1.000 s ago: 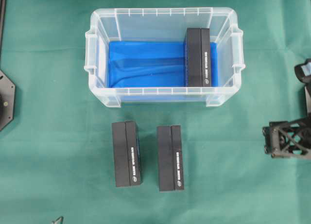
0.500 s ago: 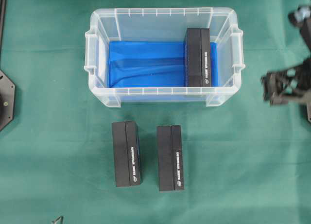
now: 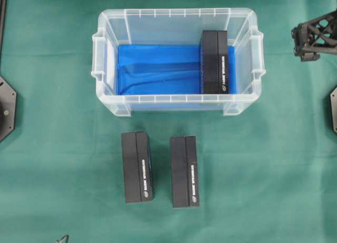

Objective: Take the box out of the case with the right arm.
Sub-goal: 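Move the open right gripper over the right black box in the case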

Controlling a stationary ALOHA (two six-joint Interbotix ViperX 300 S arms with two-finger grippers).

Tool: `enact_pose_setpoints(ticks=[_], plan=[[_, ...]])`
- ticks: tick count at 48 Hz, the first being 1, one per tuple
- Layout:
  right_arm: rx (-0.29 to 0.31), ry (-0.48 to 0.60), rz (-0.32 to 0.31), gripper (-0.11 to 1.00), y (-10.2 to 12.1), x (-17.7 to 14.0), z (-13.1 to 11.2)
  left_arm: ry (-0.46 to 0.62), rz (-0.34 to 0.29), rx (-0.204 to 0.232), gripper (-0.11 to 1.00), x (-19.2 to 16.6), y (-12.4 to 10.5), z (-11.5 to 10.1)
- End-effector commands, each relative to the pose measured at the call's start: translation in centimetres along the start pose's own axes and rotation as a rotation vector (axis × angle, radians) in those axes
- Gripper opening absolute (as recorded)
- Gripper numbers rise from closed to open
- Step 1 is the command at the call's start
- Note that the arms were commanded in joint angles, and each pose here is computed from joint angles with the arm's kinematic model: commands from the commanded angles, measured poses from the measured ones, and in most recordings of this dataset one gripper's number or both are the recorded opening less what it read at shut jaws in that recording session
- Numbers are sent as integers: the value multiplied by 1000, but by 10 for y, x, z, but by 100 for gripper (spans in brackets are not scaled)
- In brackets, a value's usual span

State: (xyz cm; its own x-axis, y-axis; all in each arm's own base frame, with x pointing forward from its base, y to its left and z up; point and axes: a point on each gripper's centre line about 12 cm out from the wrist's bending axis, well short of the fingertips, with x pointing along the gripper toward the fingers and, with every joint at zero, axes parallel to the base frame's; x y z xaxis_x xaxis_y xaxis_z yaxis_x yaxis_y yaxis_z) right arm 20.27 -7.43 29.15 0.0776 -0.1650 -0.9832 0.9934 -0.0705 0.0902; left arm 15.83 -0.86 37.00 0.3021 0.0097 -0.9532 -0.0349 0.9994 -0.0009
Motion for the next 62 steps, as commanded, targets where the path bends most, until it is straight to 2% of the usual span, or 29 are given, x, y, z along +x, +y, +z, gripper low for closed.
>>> enact_pose_setpoints(ticks=[1, 23, 34, 40, 49, 62], plan=[[5, -7, 26, 89, 2, -4, 2, -17, 1, 3, 0, -4, 0, 3], [9, -3, 27, 89, 2, -5, 2, -19, 1, 4, 0, -4, 0, 2], [13, 2, 73, 89, 13, -6, 3, -19, 1, 4, 0, -4, 0, 2], [9, 7, 84, 89, 27, -4, 4, -17, 1, 4, 0, -4, 0, 2], [-14, 6, 106, 89, 58, -3, 6, -16, 1, 4, 0, -3, 0, 3], [-57, 9, 139, 89, 114, -1, 1, -16, 1, 4, 0, -3, 0, 3]])
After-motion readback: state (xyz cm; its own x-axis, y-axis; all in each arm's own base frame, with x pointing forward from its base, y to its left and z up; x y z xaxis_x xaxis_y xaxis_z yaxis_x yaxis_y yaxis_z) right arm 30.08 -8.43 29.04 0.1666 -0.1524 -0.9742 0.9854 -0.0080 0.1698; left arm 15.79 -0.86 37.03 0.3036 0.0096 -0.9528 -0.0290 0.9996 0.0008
